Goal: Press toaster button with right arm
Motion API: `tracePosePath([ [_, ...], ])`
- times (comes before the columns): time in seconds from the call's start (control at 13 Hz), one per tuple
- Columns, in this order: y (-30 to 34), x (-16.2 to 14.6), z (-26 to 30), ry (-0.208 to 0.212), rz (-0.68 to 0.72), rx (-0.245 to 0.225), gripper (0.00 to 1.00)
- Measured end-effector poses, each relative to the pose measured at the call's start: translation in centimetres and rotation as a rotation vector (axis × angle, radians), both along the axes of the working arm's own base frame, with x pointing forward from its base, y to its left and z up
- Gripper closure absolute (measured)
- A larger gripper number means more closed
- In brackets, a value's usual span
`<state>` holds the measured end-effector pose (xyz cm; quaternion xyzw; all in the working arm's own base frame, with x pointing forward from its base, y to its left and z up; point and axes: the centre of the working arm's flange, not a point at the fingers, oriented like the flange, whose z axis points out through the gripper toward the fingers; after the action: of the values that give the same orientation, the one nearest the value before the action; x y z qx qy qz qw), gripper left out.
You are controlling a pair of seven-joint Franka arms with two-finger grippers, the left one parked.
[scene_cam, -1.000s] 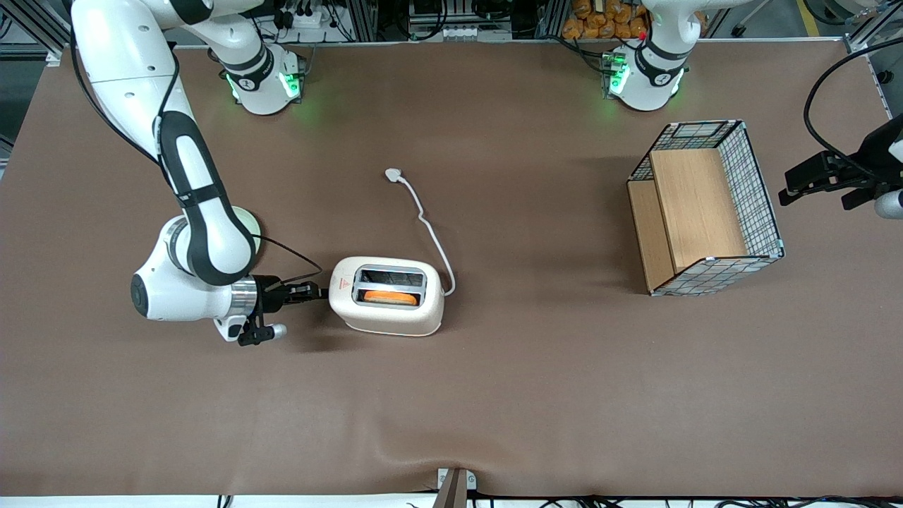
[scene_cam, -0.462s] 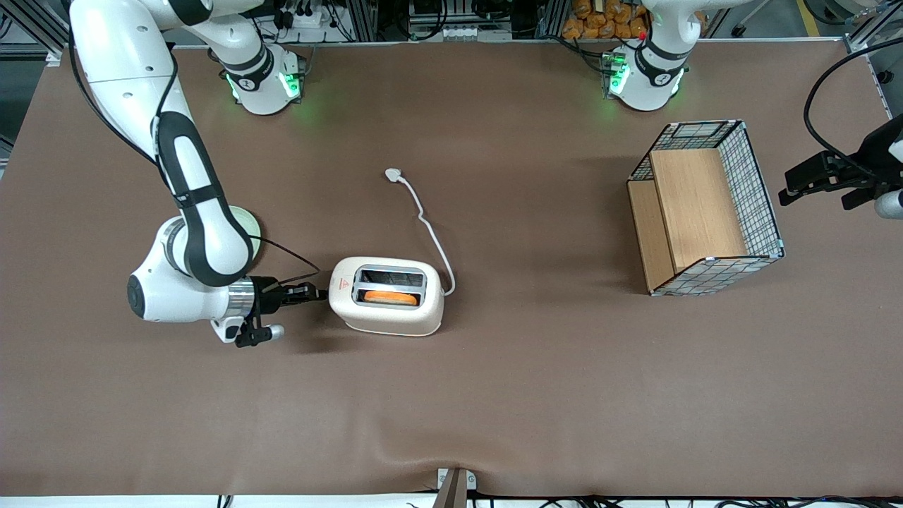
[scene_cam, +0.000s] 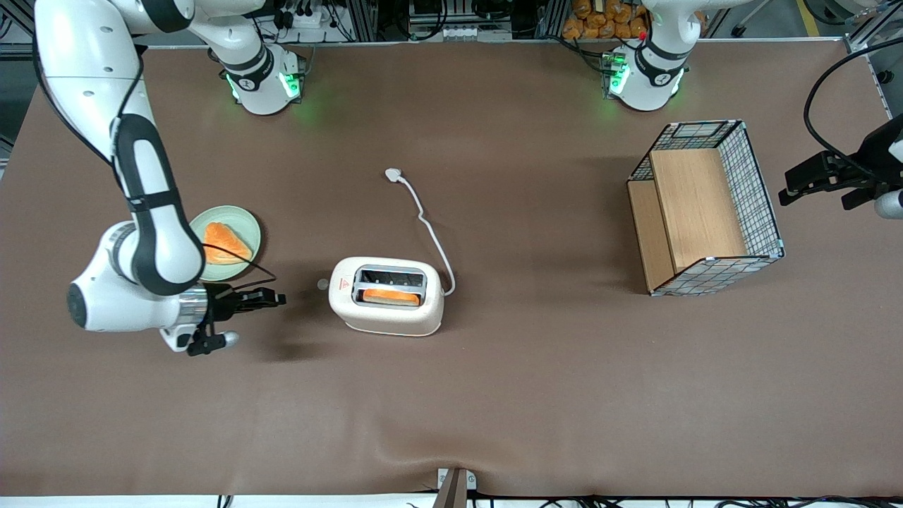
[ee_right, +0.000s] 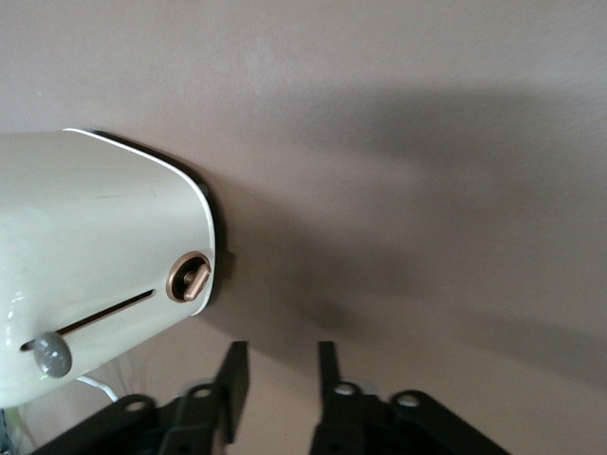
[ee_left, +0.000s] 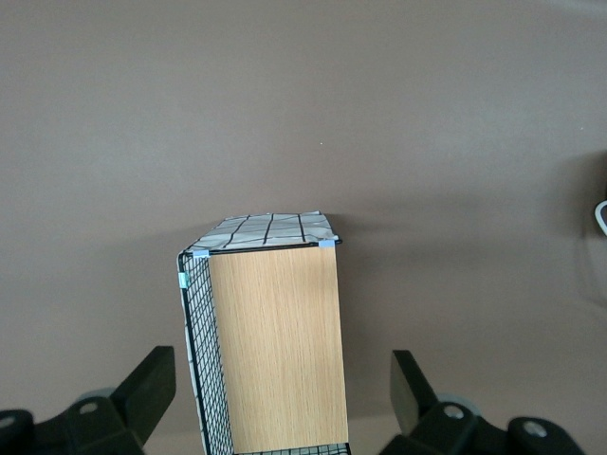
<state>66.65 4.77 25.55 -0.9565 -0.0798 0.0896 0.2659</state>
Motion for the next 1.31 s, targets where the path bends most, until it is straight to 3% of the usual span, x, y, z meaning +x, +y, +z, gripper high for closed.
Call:
tracePosePath([
  [0.15, -0.6, 0.2, 1.9, -0.018, 0.017, -0.015, 0.35],
  [0.38, -1.7, 0.2, 5.8, -0.069, 0.053, -0.077, 0.03],
  [0.77, -3.2, -0.9, 11.6, -0.128, 0.114, -0.224, 0.00],
  [1.31, -4.1, -4.5, 21.0, -0.208, 0.085, -0.421, 0.00],
])
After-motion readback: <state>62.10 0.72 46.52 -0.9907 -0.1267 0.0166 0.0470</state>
